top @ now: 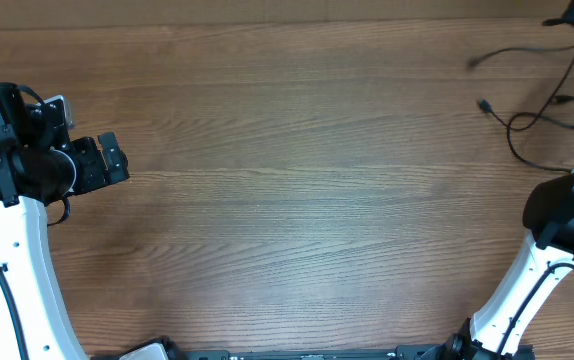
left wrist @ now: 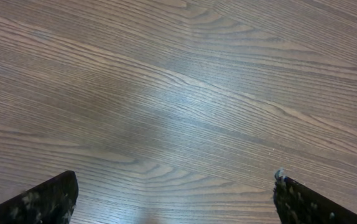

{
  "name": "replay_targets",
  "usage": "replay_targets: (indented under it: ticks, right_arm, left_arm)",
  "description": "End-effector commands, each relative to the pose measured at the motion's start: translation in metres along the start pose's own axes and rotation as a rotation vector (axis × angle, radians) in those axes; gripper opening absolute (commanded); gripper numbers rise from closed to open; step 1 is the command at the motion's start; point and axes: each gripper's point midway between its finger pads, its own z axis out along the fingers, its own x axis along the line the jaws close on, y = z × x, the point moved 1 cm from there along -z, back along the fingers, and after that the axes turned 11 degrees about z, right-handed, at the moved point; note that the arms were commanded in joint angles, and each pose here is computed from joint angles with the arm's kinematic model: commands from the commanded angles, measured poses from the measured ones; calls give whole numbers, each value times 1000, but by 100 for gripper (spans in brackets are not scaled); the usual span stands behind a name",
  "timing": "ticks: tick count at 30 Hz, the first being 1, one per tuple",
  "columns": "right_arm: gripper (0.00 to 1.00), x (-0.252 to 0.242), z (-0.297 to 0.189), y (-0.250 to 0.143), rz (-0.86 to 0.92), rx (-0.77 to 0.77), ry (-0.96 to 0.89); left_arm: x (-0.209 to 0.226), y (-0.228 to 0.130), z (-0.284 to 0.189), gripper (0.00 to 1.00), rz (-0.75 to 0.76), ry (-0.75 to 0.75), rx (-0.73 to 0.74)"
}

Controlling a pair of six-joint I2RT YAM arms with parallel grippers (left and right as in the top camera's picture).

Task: Untangle cables
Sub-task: 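Lift the last cable and carry it to the upper right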

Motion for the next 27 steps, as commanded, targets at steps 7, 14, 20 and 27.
replay_targets:
  ticks: [7, 14, 20, 27]
  right_arm:
    - [100, -9, 32, -39, 11, 106, -20]
    - [100, -5, 33, -56, 16, 184, 13]
    - [100, 11, 15, -78, 24, 296, 92]
    - [100, 72, -71, -109, -75, 375, 169]
  left_arm:
    - [0, 2, -1, 100, 16, -6, -6]
    - [0, 2, -1, 100, 16, -6, -6]
    - [0, 2, -1, 99, 16, -6, -6]
    - [0, 2, -1, 100, 16, -6, -7]
